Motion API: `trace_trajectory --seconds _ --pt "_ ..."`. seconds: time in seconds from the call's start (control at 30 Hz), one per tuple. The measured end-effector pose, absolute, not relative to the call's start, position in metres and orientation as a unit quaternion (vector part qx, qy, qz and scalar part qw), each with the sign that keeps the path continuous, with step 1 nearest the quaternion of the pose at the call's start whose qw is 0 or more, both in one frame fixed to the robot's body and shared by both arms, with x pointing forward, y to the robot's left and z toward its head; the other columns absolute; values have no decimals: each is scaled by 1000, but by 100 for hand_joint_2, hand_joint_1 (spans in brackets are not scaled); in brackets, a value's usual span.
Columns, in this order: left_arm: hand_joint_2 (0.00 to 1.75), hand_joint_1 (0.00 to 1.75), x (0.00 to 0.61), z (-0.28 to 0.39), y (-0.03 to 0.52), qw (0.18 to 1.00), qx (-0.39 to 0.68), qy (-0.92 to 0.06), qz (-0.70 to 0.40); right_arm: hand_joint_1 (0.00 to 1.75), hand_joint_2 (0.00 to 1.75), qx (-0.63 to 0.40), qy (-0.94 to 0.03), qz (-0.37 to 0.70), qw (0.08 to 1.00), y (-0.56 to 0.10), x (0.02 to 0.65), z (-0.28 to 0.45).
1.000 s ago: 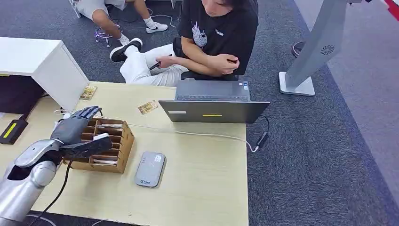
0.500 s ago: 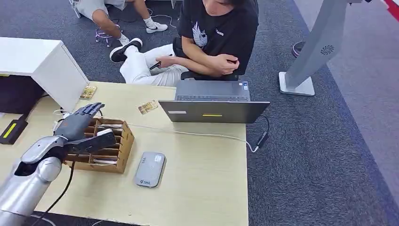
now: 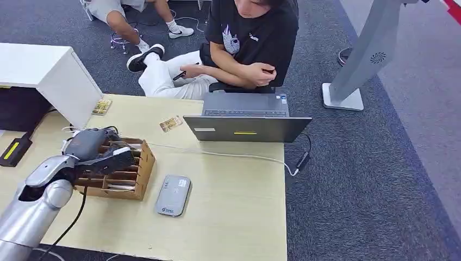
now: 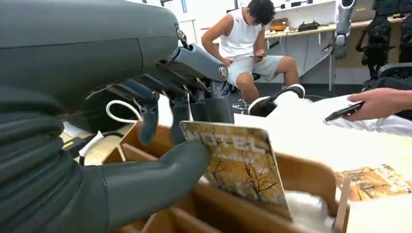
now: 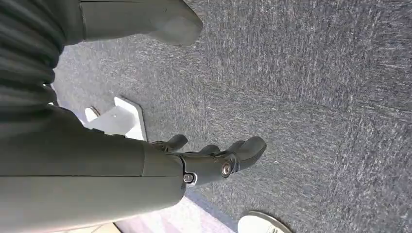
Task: Pass the card to the sensor for recognition and then transmit it.
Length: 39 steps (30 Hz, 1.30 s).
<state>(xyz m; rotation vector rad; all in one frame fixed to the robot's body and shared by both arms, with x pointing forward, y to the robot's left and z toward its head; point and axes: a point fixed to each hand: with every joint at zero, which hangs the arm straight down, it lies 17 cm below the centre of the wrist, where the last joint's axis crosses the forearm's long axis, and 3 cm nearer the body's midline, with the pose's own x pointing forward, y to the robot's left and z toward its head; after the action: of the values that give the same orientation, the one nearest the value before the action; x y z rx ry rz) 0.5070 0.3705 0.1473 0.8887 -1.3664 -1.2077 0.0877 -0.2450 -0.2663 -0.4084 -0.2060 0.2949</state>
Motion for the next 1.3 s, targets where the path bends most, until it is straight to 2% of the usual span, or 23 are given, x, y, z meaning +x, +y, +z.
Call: trace_trajectory --seconds 1.03,1.3 --pt "175 175 513 157 373 524 380 -583 -491 0 175 -201 -98 136 965 -245 86 -267" --pt "175 175 508 230 356 444 421 -678 -406 0 175 -201 -98 137 965 -246 86 -267"
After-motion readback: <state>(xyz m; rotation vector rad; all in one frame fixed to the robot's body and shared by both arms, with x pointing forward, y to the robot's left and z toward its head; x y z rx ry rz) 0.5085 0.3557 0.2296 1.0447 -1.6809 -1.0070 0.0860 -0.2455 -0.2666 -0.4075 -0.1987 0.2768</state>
